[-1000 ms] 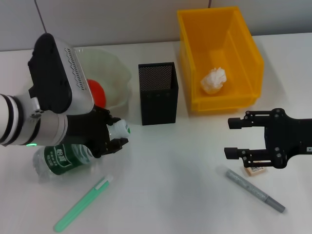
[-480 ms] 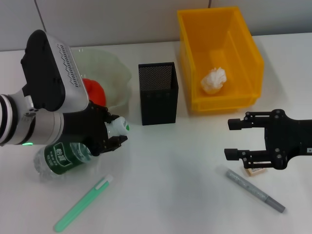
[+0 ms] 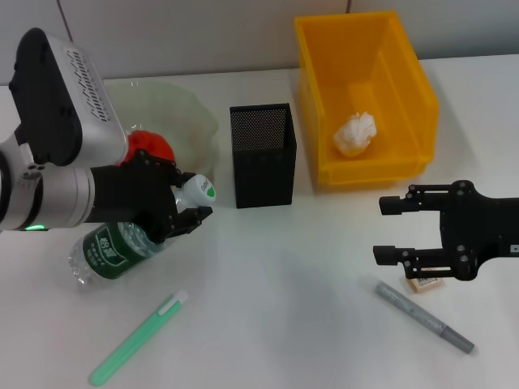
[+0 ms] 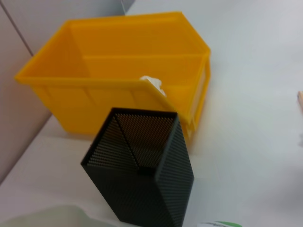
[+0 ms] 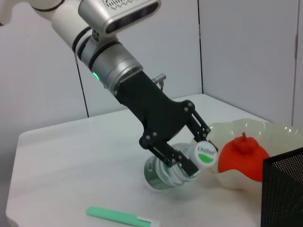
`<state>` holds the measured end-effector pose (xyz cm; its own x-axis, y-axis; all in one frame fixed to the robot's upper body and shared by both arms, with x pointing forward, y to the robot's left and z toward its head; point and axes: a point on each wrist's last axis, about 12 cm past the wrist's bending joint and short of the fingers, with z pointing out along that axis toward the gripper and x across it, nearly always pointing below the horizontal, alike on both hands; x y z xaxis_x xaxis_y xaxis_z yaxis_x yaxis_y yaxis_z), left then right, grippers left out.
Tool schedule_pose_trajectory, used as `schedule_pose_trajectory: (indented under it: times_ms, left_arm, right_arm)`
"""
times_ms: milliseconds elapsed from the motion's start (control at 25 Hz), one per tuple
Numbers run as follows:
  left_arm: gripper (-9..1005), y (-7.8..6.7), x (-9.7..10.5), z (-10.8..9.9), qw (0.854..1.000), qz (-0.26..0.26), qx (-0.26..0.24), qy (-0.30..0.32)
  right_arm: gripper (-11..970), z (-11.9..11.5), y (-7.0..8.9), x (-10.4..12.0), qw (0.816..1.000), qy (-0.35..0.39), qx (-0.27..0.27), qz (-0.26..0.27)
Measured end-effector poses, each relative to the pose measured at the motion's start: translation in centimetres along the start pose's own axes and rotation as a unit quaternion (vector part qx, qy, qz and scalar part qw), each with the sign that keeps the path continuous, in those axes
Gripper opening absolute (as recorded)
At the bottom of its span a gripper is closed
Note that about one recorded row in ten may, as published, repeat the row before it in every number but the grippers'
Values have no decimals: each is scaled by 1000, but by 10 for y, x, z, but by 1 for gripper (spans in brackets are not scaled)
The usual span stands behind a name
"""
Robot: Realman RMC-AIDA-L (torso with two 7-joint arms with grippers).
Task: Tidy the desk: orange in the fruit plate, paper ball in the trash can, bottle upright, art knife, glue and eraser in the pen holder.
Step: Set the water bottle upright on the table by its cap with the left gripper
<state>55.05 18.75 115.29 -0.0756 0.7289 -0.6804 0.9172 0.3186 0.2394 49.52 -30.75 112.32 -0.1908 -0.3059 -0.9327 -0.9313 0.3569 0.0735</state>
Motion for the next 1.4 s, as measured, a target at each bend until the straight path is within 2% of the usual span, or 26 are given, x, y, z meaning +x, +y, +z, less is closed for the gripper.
schedule_pose_trajectory:
  times_ms: [1400]
  left_arm:
    - [441,1,-7,-12,1000,-6,-4,-31]
  right_arm:
    - [695,-3,-2,0,1000,1,8,-6]
